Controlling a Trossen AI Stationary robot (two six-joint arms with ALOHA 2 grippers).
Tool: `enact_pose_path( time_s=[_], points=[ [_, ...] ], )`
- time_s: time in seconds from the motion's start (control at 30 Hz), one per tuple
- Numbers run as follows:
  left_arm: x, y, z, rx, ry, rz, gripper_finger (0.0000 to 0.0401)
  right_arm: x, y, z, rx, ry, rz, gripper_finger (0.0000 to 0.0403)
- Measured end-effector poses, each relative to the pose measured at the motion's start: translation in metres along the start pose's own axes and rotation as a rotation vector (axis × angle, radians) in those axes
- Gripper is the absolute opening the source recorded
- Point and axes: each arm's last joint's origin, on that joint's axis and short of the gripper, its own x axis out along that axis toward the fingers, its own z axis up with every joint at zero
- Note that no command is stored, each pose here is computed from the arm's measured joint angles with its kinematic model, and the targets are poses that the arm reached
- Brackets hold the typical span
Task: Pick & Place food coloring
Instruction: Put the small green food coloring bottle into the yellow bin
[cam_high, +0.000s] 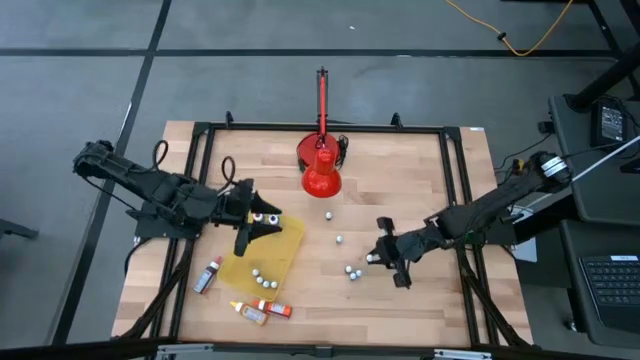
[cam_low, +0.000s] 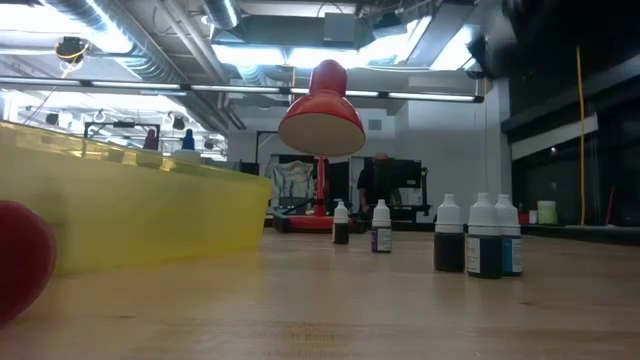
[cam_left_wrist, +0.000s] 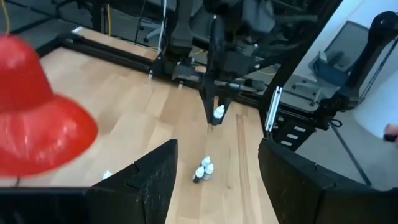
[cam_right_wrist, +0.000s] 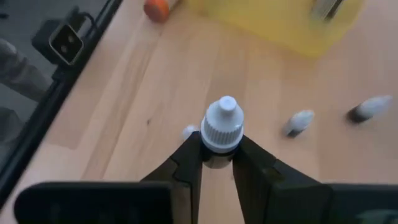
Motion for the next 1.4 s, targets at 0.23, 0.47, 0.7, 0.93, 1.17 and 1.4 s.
enact_pose_path(
  time_s=[0.23, 0.47, 0.7, 0.93, 1.17, 1.4],
  points=[
    [0.006, -0.009, 0.044, 0.093, 0.033, -0.005, 0.0215, -0.042, -0.009, 0.079, 0.044, -0.093, -0.097, 0.0075],
    [0.017, -0.017, 0.076, 0.15, 0.057, 0.067, 0.0215, -0.072, -0.023, 0.137, 0.092, -0.185, -0.225, 0.0076],
    [0.035, -0.026, 0.097, 0.208, 0.031, 0.118, 0.0215, -0.07, -0.038, 0.179, 0.136, -0.215, -0.286, 0.0077],
    [0.051, -0.033, 0.104, 0.246, 0.024, 0.146, 0.0215, -0.052, -0.044, 0.208, 0.074, -0.206, -0.315, 0.0077],
    [0.057, -0.034, 0.101, 0.242, 0.043, 0.149, 0.0215, -0.038, -0.047, 0.219, 0.024, -0.178, -0.31, 0.0077],
    [0.056, -0.034, 0.098, 0.22, 0.069, 0.167, 0.0209, -0.038, -0.047, 0.219, 0.028, -0.181, -0.31, 0.0079]
  ],
)
